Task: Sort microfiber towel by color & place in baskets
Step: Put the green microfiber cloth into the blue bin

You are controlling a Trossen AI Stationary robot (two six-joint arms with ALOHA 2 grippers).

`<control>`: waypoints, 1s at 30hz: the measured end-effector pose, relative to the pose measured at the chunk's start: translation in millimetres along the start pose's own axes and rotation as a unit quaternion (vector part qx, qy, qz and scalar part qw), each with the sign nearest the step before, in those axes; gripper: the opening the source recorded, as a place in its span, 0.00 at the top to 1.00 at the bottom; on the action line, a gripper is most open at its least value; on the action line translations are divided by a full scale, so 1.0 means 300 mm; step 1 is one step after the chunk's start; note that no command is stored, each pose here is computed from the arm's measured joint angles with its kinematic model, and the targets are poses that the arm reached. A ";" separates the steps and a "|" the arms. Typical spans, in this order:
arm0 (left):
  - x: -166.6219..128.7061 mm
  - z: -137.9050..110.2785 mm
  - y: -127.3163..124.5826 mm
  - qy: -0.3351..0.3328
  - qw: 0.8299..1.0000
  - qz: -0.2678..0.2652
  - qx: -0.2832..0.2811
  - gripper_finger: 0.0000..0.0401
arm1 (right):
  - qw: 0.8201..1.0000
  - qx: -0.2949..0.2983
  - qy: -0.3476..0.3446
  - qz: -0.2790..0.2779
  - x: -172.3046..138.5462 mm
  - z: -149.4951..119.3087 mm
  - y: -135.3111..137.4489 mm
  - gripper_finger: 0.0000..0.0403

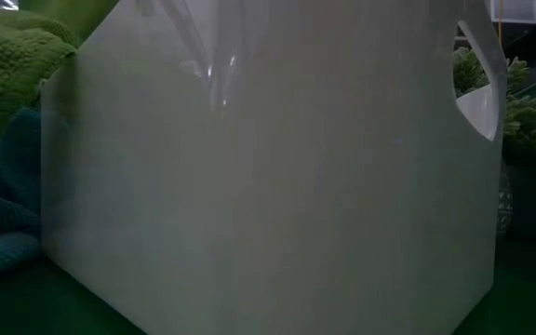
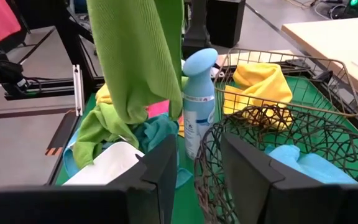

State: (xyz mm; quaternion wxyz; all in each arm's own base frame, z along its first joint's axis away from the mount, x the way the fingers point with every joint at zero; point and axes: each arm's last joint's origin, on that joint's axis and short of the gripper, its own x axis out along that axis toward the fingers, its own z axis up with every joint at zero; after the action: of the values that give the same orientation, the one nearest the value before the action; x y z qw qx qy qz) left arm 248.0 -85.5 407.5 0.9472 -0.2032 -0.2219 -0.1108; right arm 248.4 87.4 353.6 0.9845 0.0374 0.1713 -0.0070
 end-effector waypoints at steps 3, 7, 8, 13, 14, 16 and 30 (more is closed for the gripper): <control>0.032 -0.006 0.001 0.017 0.999 0.009 0.034 1.00 | 1.000 -0.002 -0.003 0.001 0.012 -0.001 0.005 0.69; 0.085 -0.011 0.008 0.031 0.996 0.020 0.076 1.00 | 1.000 -0.007 -0.027 0.010 0.012 0.015 0.009 0.68; 0.098 -0.009 0.010 0.033 0.996 0.020 0.084 1.00 | 0.999 -0.012 -0.034 0.011 0.011 0.020 0.010 0.67; 0.159 0.000 0.014 0.062 0.991 0.032 0.118 1.00 | 0.998 -0.010 -0.065 0.016 0.009 0.041 0.014 0.56; 0.171 0.000 0.016 0.070 0.989 0.034 0.125 1.00 | 0.997 -0.011 -0.069 0.016 0.009 0.044 0.013 0.53; 0.197 0.002 0.015 0.078 0.986 0.037 0.140 1.00 | 0.997 -0.013 -0.077 0.014 0.010 0.049 0.009 0.46; 0.298 -0.046 0.078 0.112 0.971 0.062 0.201 1.00 | 0.989 -0.014 -0.091 0.112 0.004 0.065 0.031 0.28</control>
State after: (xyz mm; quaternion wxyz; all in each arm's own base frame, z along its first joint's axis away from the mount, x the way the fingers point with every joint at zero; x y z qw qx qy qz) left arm 338.7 -81.3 429.9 0.9924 -0.0081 -0.1195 -0.0273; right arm 256.3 95.2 372.1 0.9909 0.0415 0.0757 0.1029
